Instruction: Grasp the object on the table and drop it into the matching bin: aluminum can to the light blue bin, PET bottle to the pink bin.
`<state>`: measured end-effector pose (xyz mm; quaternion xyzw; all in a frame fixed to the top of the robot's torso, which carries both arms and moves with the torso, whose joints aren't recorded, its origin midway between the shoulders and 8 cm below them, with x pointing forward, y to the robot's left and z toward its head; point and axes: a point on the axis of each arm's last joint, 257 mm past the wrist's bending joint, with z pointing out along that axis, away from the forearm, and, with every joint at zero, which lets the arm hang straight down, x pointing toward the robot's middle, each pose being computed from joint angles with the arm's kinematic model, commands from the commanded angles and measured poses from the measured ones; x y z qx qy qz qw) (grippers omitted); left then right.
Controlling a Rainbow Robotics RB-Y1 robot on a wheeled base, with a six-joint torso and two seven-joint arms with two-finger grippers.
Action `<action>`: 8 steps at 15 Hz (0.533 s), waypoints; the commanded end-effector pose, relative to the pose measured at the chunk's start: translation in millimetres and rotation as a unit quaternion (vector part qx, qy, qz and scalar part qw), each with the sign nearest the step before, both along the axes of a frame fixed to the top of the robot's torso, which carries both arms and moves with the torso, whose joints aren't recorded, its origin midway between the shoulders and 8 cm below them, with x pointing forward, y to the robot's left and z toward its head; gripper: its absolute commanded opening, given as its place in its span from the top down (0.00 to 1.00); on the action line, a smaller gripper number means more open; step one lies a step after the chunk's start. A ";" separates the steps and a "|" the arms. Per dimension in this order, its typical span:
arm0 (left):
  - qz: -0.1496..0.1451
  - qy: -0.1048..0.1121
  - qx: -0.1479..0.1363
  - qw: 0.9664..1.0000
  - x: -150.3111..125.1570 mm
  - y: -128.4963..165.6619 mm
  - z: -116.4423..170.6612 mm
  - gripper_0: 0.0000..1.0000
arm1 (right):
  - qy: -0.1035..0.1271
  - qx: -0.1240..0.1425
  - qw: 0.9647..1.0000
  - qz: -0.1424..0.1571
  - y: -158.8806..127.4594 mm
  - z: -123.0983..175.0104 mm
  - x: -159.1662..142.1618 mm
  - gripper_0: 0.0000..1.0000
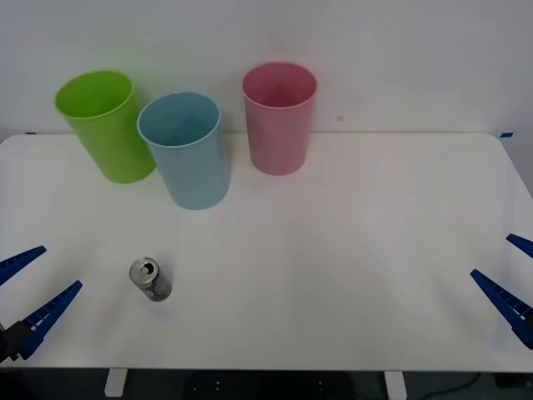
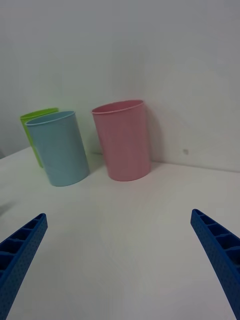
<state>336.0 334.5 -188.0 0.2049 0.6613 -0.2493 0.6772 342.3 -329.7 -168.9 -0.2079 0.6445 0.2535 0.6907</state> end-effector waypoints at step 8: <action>0.011 0.045 0.035 0.998 -19.3 4.0 -41.2 0.00 | 0.000 0.000 1.000 0.000 0.0 0.0 0.0 0.00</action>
